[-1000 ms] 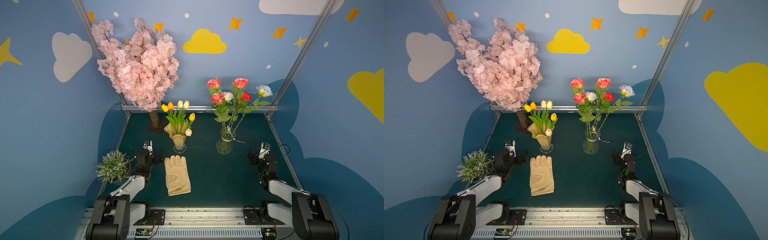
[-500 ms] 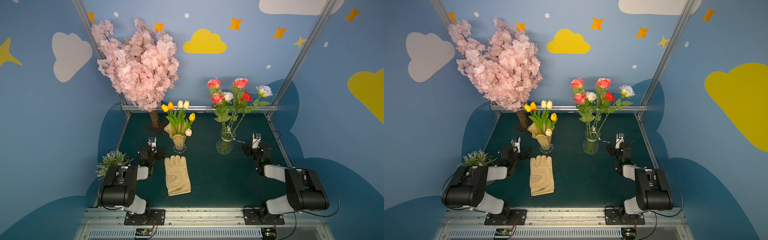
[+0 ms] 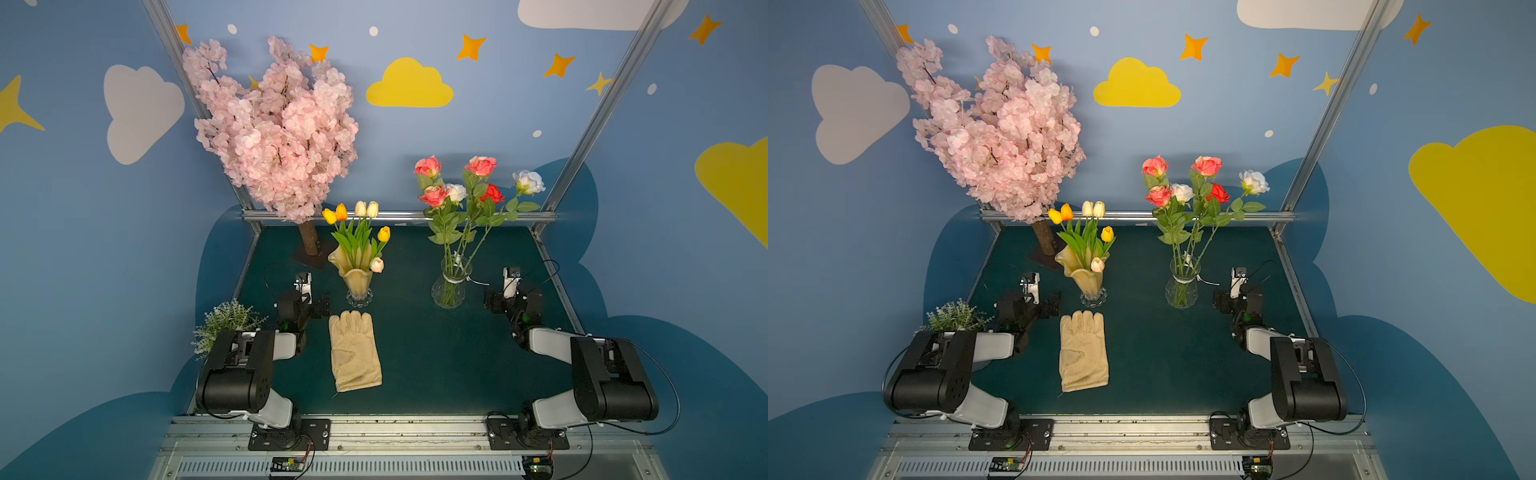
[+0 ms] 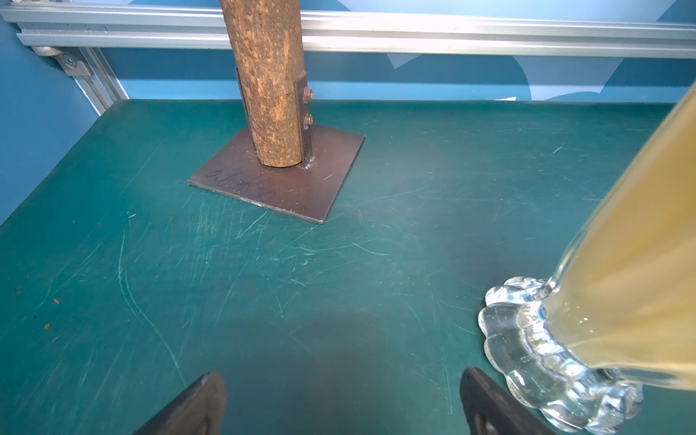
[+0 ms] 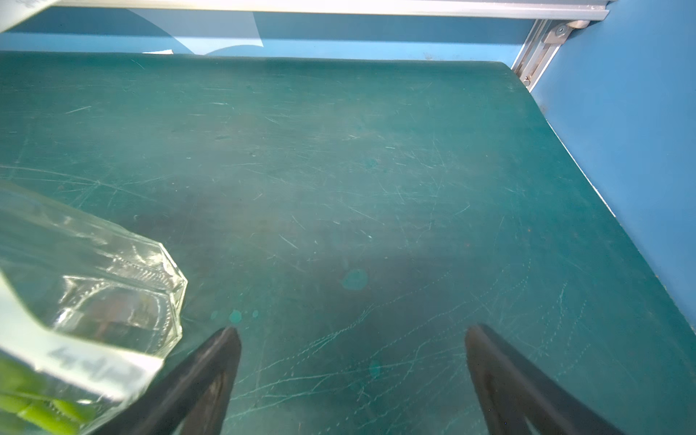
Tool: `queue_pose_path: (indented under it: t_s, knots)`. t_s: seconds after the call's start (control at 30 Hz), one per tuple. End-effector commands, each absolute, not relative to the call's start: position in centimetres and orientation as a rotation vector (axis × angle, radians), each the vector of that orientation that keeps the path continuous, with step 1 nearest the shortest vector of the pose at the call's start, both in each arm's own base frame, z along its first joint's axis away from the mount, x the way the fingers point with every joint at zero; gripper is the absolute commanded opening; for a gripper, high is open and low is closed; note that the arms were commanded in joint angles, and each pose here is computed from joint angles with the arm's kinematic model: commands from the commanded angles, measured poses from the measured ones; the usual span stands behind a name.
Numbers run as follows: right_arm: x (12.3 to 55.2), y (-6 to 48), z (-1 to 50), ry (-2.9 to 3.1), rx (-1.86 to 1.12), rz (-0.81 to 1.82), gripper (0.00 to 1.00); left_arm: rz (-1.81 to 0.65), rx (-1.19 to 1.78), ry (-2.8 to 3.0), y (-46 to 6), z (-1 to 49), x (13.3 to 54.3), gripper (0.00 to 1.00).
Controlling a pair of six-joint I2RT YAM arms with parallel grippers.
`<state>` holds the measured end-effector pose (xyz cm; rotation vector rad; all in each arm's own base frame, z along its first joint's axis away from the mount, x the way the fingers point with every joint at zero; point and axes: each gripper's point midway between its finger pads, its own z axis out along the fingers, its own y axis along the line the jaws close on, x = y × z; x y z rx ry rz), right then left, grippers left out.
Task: Arrange the flowers in different vases according to their variety
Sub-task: Reset both arms
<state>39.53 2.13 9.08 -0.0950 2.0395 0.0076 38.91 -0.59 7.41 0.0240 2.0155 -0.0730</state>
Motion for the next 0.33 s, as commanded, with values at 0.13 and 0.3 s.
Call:
queue_pose_path:
  t_s: [0.13,0.3]
  knots:
    - [39.33,2.39,8.55,2.061,-0.112,0.013,0.98,-0.079,0.040,1.984,-0.70,8.18,39.38,1.00]
    - [39.30,2.32,8.55,2.061,-0.110,0.012,0.98,-0.079,0.040,1.983,-0.70,8.23,39.39,1.00]
